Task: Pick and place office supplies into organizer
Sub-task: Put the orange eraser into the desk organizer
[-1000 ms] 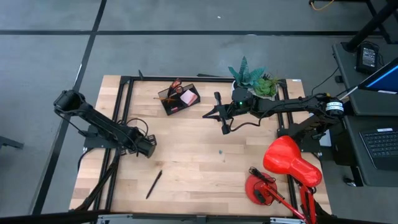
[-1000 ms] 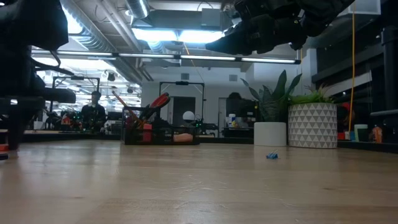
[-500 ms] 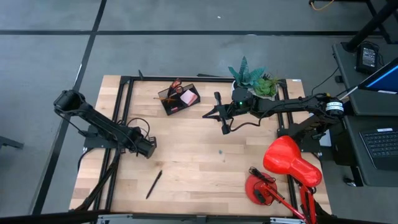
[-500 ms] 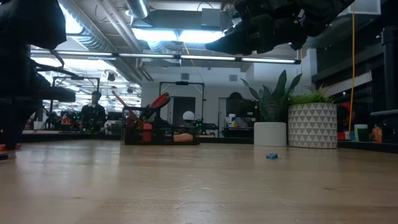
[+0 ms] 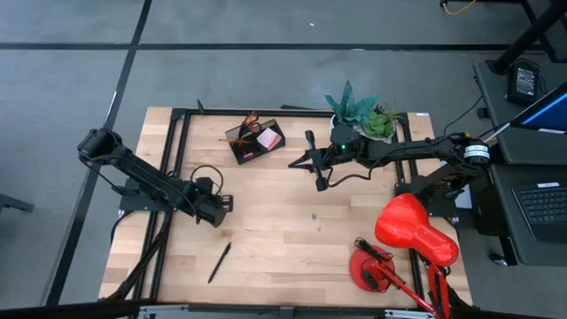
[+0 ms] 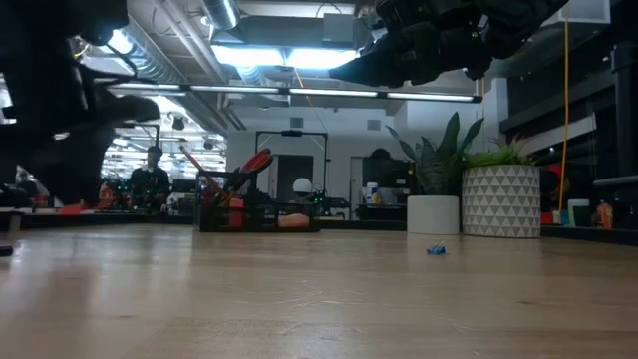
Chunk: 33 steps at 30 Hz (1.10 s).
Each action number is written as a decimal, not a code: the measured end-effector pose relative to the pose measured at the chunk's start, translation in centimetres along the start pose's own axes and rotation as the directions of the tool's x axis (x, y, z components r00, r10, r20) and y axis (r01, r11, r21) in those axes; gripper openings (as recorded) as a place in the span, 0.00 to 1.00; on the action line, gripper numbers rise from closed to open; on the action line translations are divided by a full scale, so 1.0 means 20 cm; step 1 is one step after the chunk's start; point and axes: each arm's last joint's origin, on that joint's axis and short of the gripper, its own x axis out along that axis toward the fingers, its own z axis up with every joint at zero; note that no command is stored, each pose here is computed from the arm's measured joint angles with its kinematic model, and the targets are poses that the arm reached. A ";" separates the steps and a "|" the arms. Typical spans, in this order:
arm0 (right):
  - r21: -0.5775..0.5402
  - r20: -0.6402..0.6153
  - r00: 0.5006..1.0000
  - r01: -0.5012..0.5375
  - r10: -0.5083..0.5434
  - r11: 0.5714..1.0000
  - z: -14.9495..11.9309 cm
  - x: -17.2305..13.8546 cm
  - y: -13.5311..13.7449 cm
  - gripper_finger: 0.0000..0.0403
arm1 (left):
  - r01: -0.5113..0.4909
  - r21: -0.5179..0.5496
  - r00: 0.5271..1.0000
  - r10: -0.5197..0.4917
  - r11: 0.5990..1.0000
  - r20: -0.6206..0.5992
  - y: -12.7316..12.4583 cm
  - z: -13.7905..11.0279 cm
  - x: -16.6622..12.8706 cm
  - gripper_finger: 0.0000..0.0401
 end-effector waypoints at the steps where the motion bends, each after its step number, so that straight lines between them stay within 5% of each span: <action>1: 0.000 0.000 1.000 0.000 0.000 1.000 0.00 0.00 0.00 0.02 | 0.014 0.014 1.000 -0.014 1.000 0.022 -0.01 0.00 -0.01 0.17; 16: -0.018 0.002 1.000 0.004 -0.004 1.000 0.00 0.00 0.00 0.02 | 0.162 0.155 0.883 -0.213 0.975 0.418 -0.06 0.06 -0.05 0.17; 21: -0.020 -0.002 1.000 0.014 -0.014 1.000 -0.01 -0.01 -0.02 0.02 | 0.125 0.315 0.823 -0.276 0.941 0.497 -0.09 0.07 -0.06 0.17; 33: -0.024 -0.001 1.000 0.016 -0.016 1.000 -0.01 -0.01 -0.02 0.02 | -0.035 0.433 0.801 -0.234 0.901 0.551 -0.21 0.26 -0.01 0.17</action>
